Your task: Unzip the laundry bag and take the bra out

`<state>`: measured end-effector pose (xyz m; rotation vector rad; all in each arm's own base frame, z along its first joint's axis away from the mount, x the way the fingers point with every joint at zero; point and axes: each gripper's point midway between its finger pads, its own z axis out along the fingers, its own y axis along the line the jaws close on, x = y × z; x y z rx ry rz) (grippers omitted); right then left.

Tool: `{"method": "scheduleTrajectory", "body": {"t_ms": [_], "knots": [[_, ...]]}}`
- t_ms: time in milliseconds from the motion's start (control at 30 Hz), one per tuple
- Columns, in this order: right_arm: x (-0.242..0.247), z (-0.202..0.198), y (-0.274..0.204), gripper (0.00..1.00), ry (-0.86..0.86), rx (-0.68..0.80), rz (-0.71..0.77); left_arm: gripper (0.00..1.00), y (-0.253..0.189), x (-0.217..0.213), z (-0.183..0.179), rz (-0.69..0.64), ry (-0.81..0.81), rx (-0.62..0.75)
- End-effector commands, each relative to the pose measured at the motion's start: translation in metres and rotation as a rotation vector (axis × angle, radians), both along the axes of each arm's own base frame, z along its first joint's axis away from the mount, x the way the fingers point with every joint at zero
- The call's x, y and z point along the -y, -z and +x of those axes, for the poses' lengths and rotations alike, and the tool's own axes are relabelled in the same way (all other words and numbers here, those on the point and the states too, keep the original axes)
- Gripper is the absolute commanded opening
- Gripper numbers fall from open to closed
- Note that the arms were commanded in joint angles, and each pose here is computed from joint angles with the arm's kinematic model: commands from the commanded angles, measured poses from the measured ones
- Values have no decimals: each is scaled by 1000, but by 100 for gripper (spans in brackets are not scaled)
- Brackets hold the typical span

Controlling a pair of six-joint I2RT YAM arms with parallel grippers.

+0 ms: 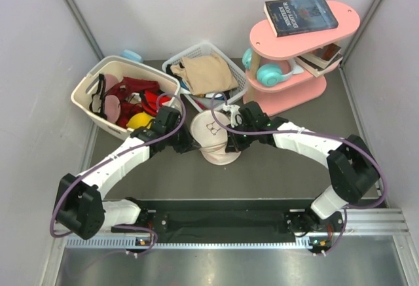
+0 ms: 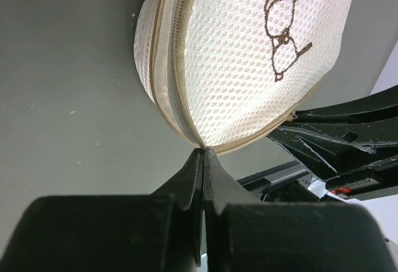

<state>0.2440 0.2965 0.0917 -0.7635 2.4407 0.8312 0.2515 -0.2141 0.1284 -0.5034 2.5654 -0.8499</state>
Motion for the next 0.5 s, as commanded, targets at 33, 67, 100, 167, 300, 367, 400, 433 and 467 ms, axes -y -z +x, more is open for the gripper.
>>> {"method": "scheduleTrajectory", "body": {"t_ms": [33, 67, 100, 167, 300, 367, 400, 433, 467], "knots": [[-12, 3, -27, 0, -40, 75, 40, 29, -3, -11, 2, 19, -47, 3], [-17, 0, -27, 0, -52, 73, 41, 39, -4, -10, 2, 10, -49, 4], [-21, -2, -30, 0, -62, 79, 49, 48, -5, -9, 2, -3, -50, 5], [-29, -9, -29, 0, -80, 66, 54, 64, -6, -4, -2, -40, -47, -5], [-47, -18, -32, 0, -112, 54, 85, 69, 2, 0, -13, -73, -33, -49], [-54, -23, -32, 0, -134, 51, 85, 69, 9, 0, -20, -75, -25, -74], [-58, -24, -34, 0, -144, 54, 89, 70, 11, 0, -21, -78, -21, -79], [-63, -28, -34, 0, -157, 53, 88, 70, 13, 0, -24, -78, -17, -91], [-65, -29, -34, 0, -164, 52, 89, 70, 18, -1, -29, -78, -12, -106]]}}
